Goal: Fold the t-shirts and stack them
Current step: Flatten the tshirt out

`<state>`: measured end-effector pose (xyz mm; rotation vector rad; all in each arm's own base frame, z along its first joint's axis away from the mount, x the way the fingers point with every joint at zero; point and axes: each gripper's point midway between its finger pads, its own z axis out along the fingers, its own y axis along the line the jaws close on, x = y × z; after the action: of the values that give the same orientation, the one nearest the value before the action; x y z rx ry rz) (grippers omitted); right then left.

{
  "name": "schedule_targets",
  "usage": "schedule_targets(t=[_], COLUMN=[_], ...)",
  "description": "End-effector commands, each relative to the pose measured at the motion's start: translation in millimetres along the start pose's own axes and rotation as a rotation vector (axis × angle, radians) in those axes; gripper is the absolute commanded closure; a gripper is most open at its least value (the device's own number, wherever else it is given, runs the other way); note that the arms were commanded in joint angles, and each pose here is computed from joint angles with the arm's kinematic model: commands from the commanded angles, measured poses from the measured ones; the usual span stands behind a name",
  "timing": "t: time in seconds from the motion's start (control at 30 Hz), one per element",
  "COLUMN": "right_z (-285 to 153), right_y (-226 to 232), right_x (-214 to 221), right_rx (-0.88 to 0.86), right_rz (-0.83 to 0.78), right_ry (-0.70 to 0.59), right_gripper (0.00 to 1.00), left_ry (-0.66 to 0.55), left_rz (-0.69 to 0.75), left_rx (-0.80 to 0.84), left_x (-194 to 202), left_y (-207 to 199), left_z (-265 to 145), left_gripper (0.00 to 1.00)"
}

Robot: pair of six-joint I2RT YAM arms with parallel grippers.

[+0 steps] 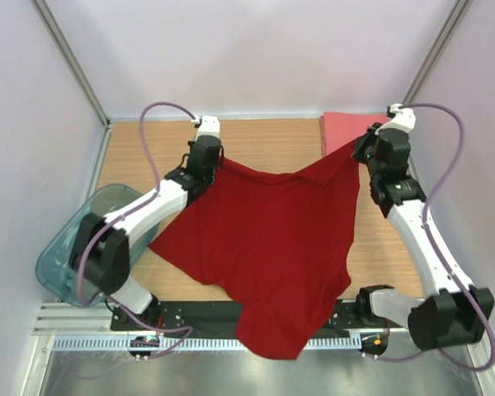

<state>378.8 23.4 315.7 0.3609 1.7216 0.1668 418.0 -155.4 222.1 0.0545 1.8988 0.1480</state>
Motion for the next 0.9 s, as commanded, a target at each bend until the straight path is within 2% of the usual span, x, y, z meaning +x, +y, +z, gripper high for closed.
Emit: schedule_targets(t=[0.0, 0.07, 0.1, 0.2, 0.37, 0.43, 0.57, 0.67, 0.87], right_z=[30, 57, 65, 93, 116, 118, 116, 108, 95], right_y=[-4, -13, -15, -21, -26, -30, -41, -46, -54], right_x=[-31, -13, -12, 2, 12, 4, -13, -42, -73], right_rx=[0.021, 0.045, 0.051, 0.071, 0.100, 0.131, 0.200, 0.256, 0.318], right_rz=[-0.025, -0.046, -0.047, -0.073, -0.083, -0.085, -0.093, -0.102, -0.136], right_ry=[-0.146, -0.101, -0.097, -0.054, -0.022, -0.035, -0.050, -0.111, -0.179], right_gripper=[0.99, 0.99, 0.99, 0.99, 0.99, 0.99, 0.99, 0.99, 0.99], left_ry=[-0.125, -0.054, -0.057, -0.004, 0.003, 0.019, 0.039, 0.046, 0.047], left_rz=[-0.105, -0.065, -0.074, -0.057, -0.044, -0.054, -0.174, -0.246, -0.280], left_rx=[-0.070, -0.078, -0.079, -0.046, -0.055, -0.008, -0.003, 0.044, 0.079], left_x=[-47, -23, -28, -7, -12, -9, -17, -21, -29], left_y=[7, 3, 3, -3, 2, -4, 7, 4, 4], left_z=[36, 66, 74, 103, 129, 136, 147, 149, 150], left_gripper=[1.00, 1.00, 1.00, 1.00, 1.00, 1.00, 1.00, 1.00, 1.00])
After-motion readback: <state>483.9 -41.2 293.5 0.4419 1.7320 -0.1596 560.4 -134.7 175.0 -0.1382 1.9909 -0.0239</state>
